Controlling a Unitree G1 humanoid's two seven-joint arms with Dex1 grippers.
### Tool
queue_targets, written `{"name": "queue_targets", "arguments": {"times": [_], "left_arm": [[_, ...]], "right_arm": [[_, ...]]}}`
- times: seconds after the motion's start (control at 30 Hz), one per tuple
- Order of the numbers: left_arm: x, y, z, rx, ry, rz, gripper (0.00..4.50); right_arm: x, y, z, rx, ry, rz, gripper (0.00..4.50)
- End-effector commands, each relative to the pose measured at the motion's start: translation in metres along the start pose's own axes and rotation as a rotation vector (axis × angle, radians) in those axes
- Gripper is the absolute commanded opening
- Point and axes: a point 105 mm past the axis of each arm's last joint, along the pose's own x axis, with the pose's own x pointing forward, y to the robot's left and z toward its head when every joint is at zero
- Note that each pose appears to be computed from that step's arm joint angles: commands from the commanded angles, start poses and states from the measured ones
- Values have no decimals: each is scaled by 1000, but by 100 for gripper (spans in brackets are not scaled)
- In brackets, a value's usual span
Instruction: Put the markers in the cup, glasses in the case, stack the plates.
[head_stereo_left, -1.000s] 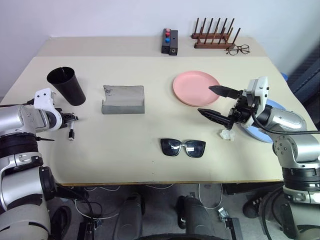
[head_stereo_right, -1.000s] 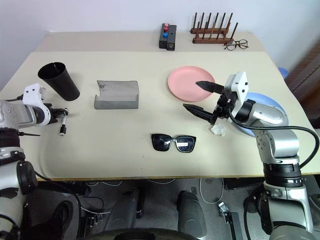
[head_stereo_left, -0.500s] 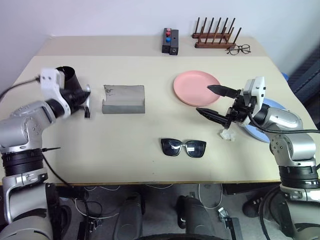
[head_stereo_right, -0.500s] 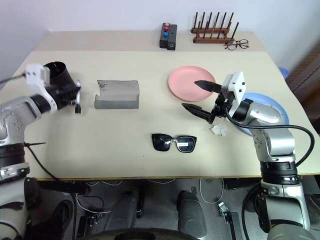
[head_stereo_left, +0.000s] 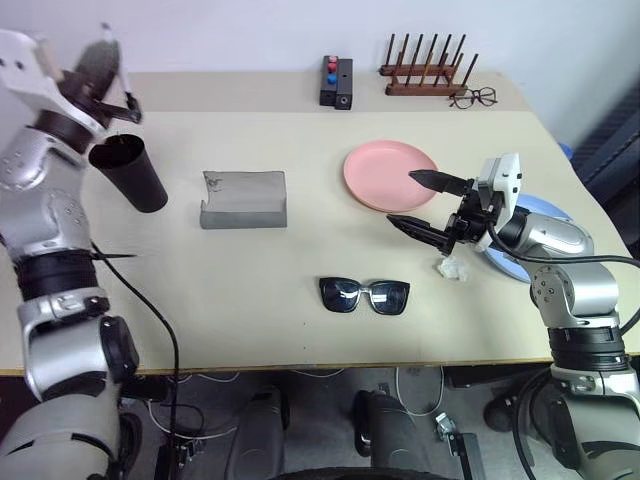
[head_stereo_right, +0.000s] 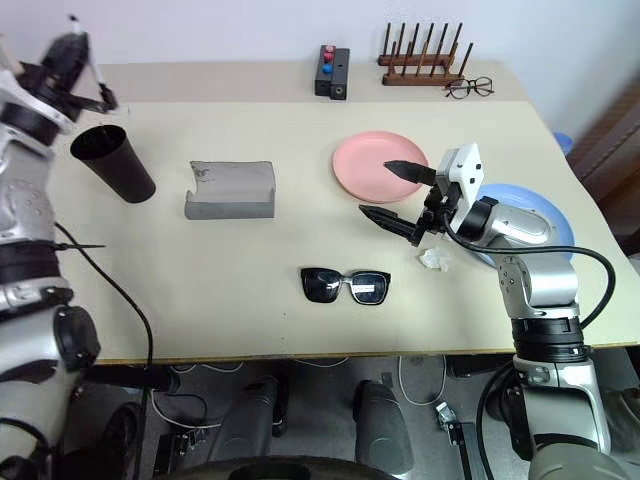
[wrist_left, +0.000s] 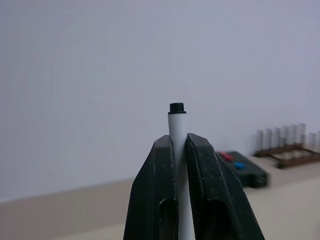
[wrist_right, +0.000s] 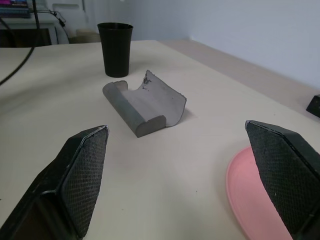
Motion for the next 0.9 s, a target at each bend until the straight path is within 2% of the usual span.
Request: {"name": "queue_targets", "arguments": {"times": [0.03, 0.23, 0.4, 0.67, 0.9], "left_arm": [[-3, 26, 23, 81, -62, 50, 3], [-12, 49, 24, 153, -68, 112, 3], [-28, 55, -12, 119, -51, 160, 3], [-33, 46, -44, 60, 4, 145, 3], [-32, 41, -53, 41, 26, 130, 3]], "right_arm": [[-4, -4, 15, -56, -33, -12, 450], [-5, -4, 15, -57, -30, -14, 450], [-4, -5, 14, -52, -30, -8, 450], [-7, -6, 16, -59, -17, -12, 450], [-9, -6, 16, -59, -14, -15, 450]]}}
